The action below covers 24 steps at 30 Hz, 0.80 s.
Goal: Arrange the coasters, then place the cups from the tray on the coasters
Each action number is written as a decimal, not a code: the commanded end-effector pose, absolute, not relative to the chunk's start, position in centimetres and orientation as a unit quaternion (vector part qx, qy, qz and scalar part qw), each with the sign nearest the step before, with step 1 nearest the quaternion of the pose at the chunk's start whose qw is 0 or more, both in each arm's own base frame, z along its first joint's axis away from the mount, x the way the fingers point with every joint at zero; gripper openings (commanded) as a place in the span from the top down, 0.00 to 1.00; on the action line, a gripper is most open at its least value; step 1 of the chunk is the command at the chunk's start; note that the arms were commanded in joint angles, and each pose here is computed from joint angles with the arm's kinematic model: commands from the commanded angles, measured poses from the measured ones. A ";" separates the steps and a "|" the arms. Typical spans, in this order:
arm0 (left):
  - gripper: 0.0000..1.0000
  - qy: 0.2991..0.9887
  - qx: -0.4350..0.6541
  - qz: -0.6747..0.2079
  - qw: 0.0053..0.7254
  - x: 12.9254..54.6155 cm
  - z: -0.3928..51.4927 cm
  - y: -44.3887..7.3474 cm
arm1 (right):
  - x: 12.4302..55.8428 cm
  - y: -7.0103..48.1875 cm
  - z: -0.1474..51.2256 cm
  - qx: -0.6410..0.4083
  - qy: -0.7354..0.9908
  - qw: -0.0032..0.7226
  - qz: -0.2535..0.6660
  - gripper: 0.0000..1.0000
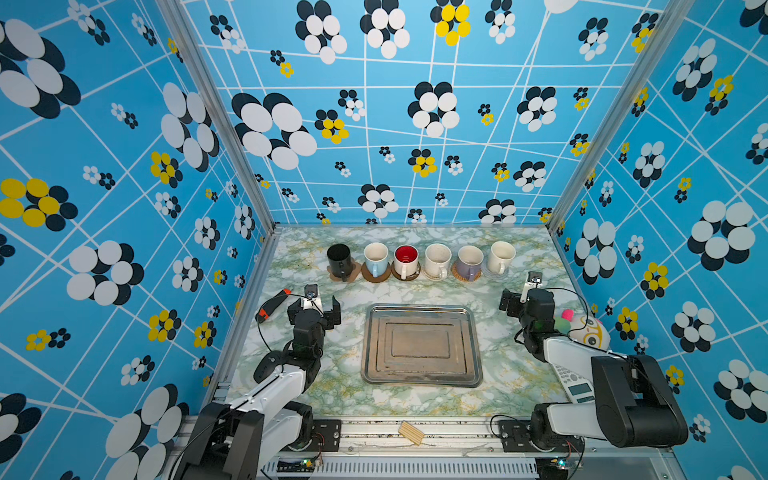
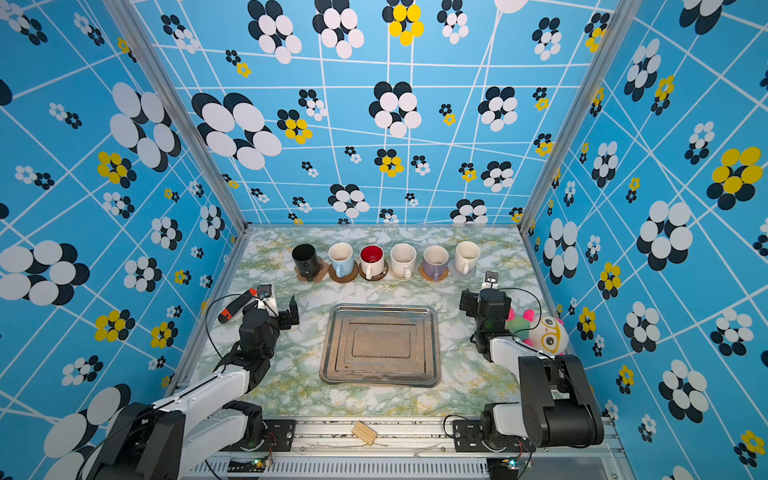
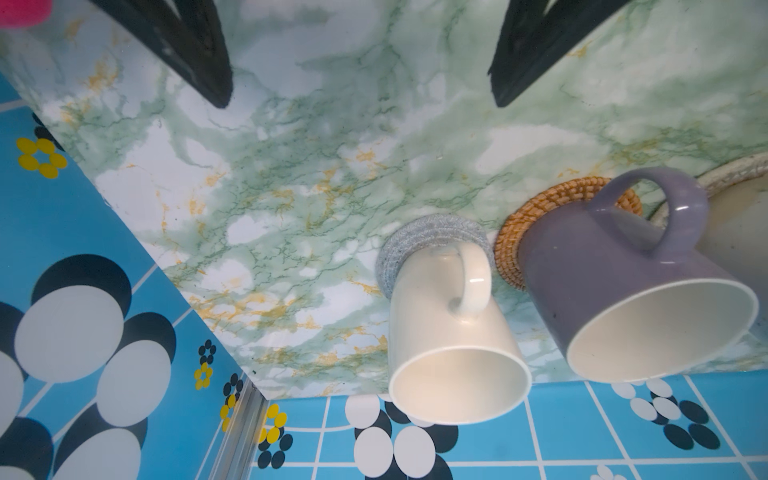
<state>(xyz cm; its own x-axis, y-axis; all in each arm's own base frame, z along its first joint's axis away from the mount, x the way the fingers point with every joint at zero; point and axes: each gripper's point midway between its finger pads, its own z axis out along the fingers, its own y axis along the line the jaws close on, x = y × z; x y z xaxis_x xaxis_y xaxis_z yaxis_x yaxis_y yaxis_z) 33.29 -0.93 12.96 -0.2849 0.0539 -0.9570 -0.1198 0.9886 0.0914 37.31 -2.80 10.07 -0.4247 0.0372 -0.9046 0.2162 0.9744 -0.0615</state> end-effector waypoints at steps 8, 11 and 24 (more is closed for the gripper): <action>0.01 0.770 -0.016 0.069 0.635 35.0 13.7 -0.5 | 39.1 -2.4 11.0 0.063 0.810 0.580 -0.058 0.01; 0.01 0.768 -0.018 0.057 0.638 35.1 13.7 -0.4 | 39.5 -2.2 9.8 0.061 0.812 0.579 -0.051 0.01; 0.01 0.778 0.007 0.027 0.628 37.7 10.8 -1.1 | 39.7 -2.0 9.4 0.048 0.816 0.575 -0.040 0.01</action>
